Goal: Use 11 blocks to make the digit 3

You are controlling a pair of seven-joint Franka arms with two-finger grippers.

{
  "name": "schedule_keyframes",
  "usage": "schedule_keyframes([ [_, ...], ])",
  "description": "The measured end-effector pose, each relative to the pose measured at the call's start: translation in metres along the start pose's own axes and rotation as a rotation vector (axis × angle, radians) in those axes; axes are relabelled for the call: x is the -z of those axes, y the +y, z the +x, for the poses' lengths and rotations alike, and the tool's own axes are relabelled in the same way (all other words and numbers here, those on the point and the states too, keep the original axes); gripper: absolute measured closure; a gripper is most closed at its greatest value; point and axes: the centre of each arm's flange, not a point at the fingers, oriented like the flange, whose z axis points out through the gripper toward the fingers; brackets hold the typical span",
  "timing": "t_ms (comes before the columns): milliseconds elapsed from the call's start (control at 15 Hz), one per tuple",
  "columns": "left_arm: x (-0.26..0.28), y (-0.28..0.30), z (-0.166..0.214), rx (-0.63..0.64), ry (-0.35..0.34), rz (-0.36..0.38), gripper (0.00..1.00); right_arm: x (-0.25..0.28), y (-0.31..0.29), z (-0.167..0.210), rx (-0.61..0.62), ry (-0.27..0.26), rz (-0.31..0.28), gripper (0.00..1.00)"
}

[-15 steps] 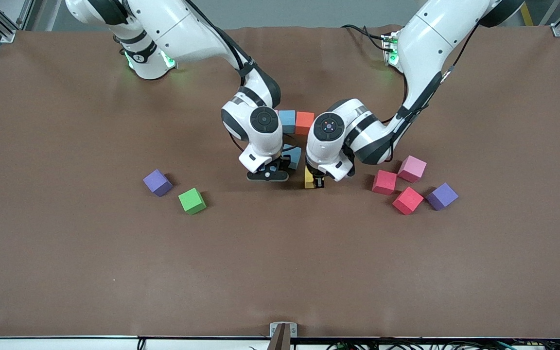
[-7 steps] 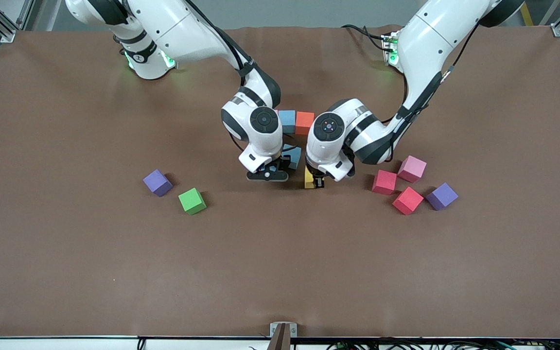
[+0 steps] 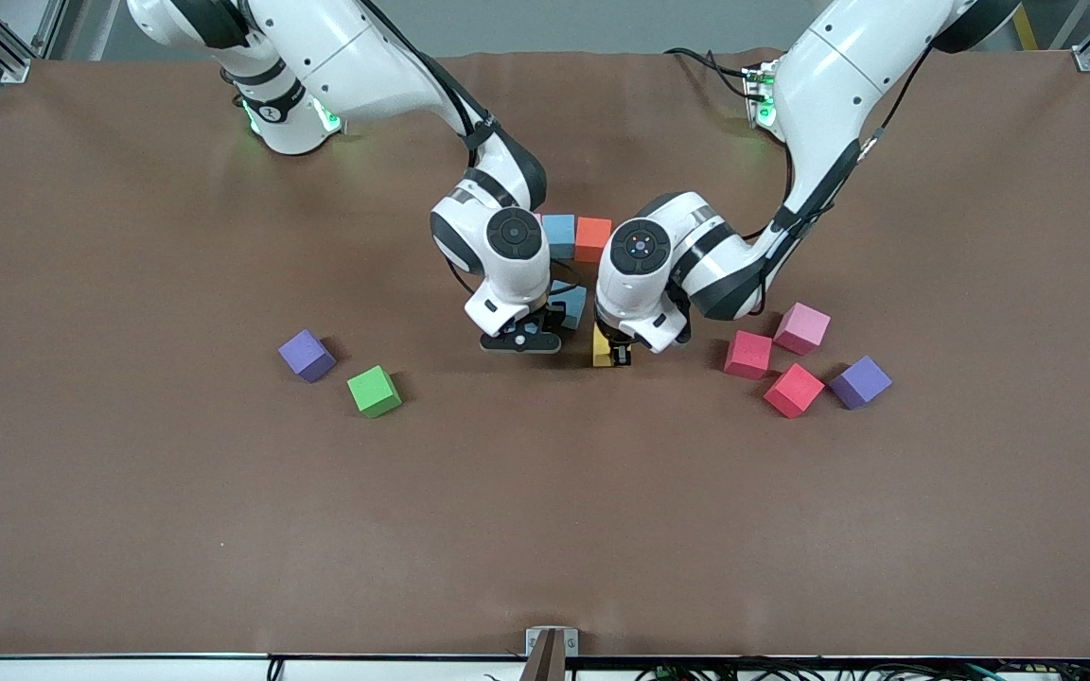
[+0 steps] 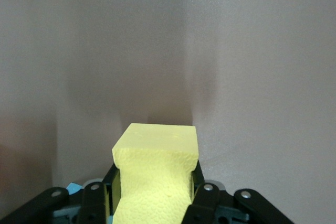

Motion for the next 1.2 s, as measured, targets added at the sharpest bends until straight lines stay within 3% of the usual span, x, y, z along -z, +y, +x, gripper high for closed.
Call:
schedule_keyframes([
  [1203, 0.0000, 0.0011, 0.0011, -0.011, 0.008, -0.011, 0.47, 0.0003, -0.0001, 0.0002, -0.001, 0.000, 0.000, 0.44],
])
